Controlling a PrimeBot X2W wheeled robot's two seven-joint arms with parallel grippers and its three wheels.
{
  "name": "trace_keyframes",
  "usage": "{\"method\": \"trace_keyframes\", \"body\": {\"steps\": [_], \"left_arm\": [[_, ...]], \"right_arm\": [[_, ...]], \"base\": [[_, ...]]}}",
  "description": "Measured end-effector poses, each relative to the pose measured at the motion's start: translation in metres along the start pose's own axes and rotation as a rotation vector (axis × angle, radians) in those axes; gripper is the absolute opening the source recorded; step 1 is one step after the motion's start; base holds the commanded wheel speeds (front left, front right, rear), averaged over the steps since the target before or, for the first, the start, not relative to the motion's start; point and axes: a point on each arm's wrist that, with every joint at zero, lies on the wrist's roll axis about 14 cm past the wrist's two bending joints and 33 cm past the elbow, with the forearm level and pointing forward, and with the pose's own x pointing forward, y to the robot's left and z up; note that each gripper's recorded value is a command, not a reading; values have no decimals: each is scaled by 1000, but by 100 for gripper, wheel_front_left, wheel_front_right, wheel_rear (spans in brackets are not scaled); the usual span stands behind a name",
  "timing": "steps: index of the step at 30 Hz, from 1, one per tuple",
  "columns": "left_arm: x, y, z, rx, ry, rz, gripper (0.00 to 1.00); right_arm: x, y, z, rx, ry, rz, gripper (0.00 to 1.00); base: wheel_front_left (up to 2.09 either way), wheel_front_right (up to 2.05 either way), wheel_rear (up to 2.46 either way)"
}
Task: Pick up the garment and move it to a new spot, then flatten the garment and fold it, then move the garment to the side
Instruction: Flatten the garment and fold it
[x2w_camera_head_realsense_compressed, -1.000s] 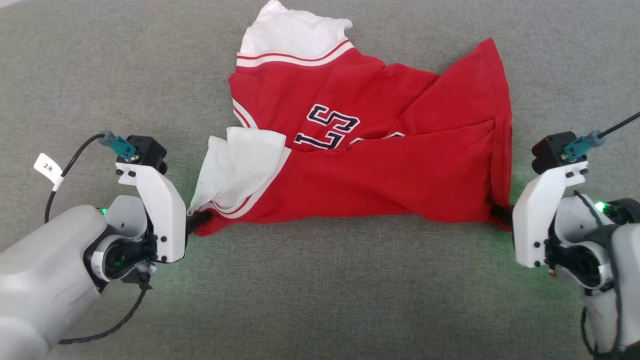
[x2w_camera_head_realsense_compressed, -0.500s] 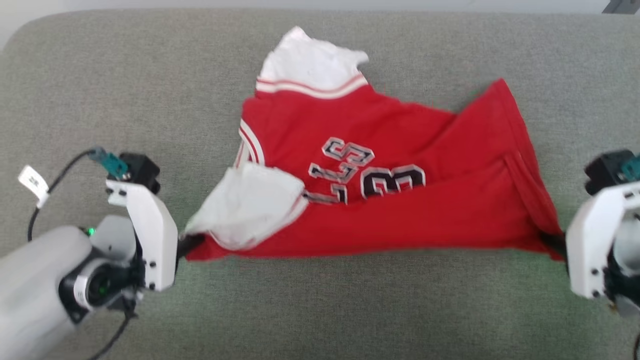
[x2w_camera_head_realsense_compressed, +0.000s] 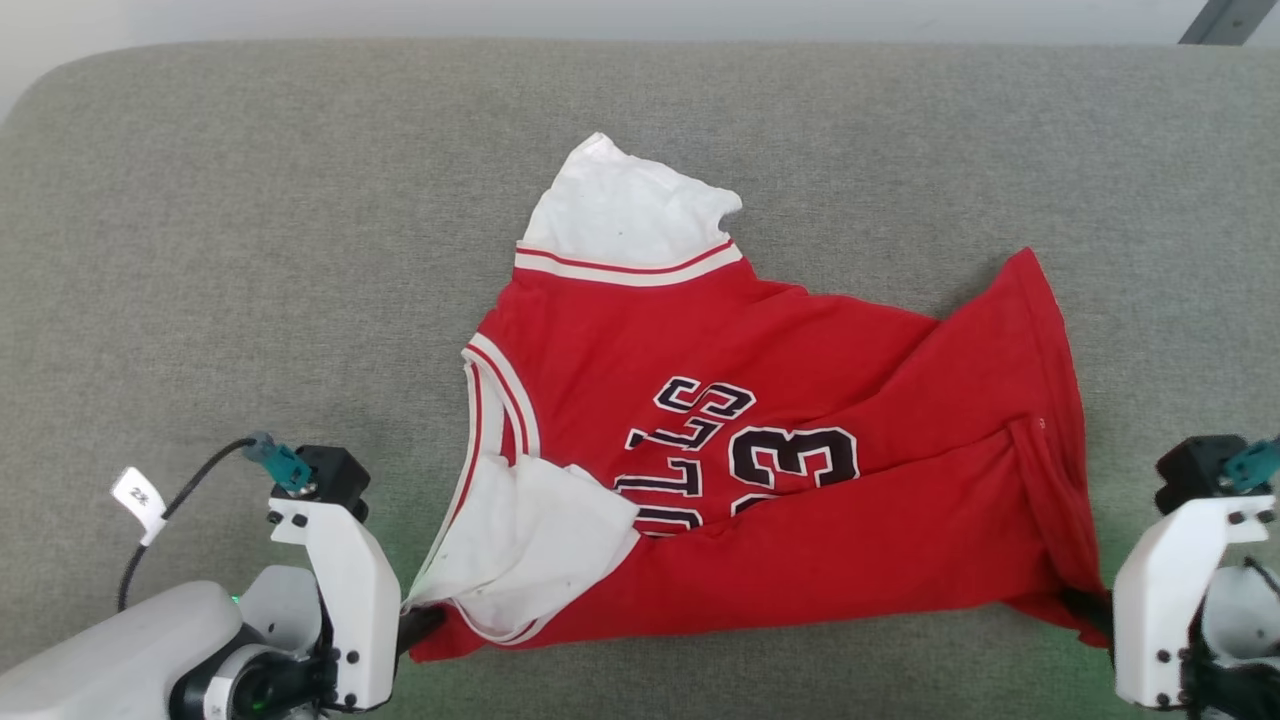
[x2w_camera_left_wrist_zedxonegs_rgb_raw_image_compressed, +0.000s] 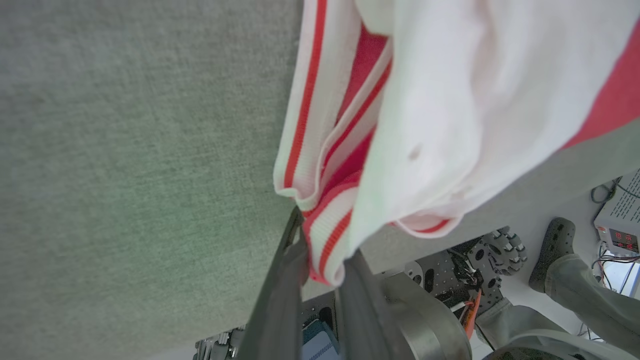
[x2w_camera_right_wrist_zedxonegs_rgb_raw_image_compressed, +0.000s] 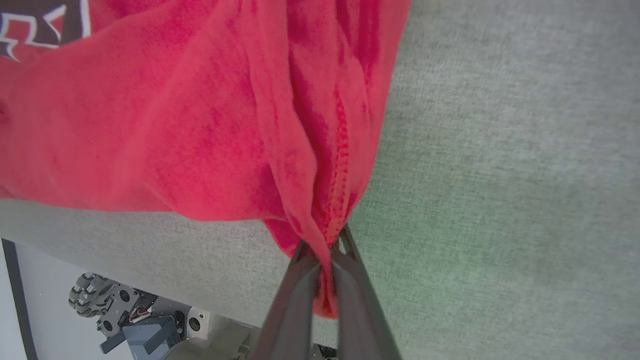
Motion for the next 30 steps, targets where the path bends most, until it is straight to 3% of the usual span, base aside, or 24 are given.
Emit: {"method": "trace_keyframes", "body": {"steps": [1, 2, 3, 10, 13, 23, 30], "left_arm": [[3, 1, -1, -4, 4, 2, 16], [5, 1, -1, -12, 8, 0, 49], [7, 3, -1, -16, 13, 6, 99], [4, 10, 16, -8, -3, 25, 100], [-9, 21, 30, 13, -8, 71, 100], [-36, 13, 98, 130, -99, 99, 100], [-37, -7, 179, 263, -240, 91, 100]], "right_arm": [[3, -1, -2, 4, 2, -2, 29], [5, 0, -4, 6, 4, 1, 50], [8, 0, -5, 6, 3, 3, 100], [8, -4, 0, 1, -34, -9, 100], [-4, -9, 15, -2, -115, -24, 100], [-43, -6, 73, -10, -450, -37, 100], [-77, 1, 126, -49, -786, -67, 100]], "base": [[0, 0, 0], [0, 0, 0], [0, 0, 0], [0, 0, 0], [0, 0, 0], [0, 0, 0], [0, 0, 0]]}}
